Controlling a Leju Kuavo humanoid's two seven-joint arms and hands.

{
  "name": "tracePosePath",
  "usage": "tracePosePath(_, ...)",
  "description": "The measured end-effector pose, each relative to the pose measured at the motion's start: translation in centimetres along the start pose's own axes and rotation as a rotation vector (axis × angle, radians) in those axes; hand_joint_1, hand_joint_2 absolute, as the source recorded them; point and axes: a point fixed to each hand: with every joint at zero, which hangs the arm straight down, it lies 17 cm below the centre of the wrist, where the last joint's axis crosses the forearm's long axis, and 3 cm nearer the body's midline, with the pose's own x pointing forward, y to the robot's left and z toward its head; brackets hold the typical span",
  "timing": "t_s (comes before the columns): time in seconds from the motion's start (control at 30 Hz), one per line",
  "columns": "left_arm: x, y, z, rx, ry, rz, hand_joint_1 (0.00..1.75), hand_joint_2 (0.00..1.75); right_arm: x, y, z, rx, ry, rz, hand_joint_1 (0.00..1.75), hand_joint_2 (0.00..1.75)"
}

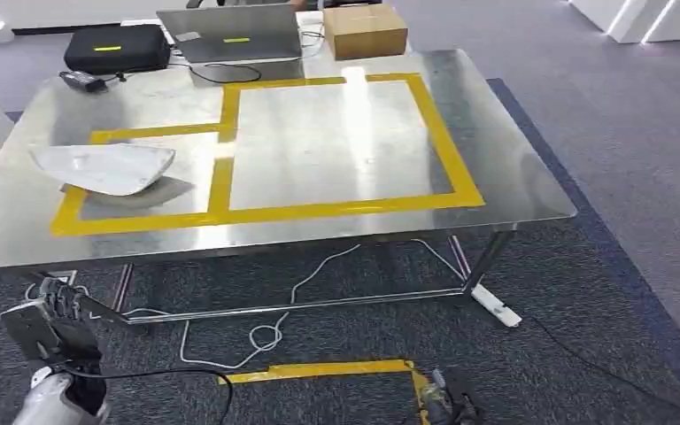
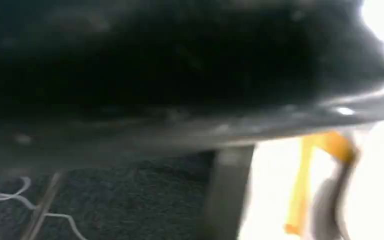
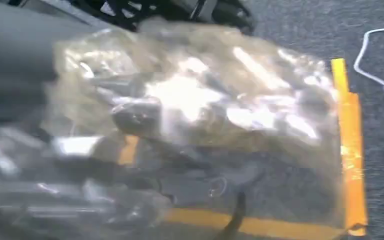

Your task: Take the parts from the cabinet and place them on the table.

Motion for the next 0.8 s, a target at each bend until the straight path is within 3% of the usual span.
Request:
tracePosePath(0.3, -2.4, 5.5, 0.5, 0.186, 0.062, 0.136, 0.00, 0.00, 0.0, -0.4, 0.0, -0.007, 0.003, 0.011, 0.00, 0.00)
tracePosePath(0.5, -5.8, 8.9, 2.3, 0.291, 0.161, 0.045, 0.00, 0.00, -0.7, -0.9, 0.1, -0.018, 0.020, 0.006, 0.00, 0.00)
tracePosePath(0.7, -9.6, 9.1, 4.6, 0.248, 0.289, -0.146, 0.00, 0.00, -0.8, -1.6, 0.1, -0.030, 0.022, -0.004, 0.00, 0.00)
tracePosePath(0.8, -12.6, 8.3, 6.4, 0.170, 0.416, -0.304, 0.00, 0.00, -0.8, -2.0, 0.1, -0.039, 0.017, -0.008, 0.00, 0.00)
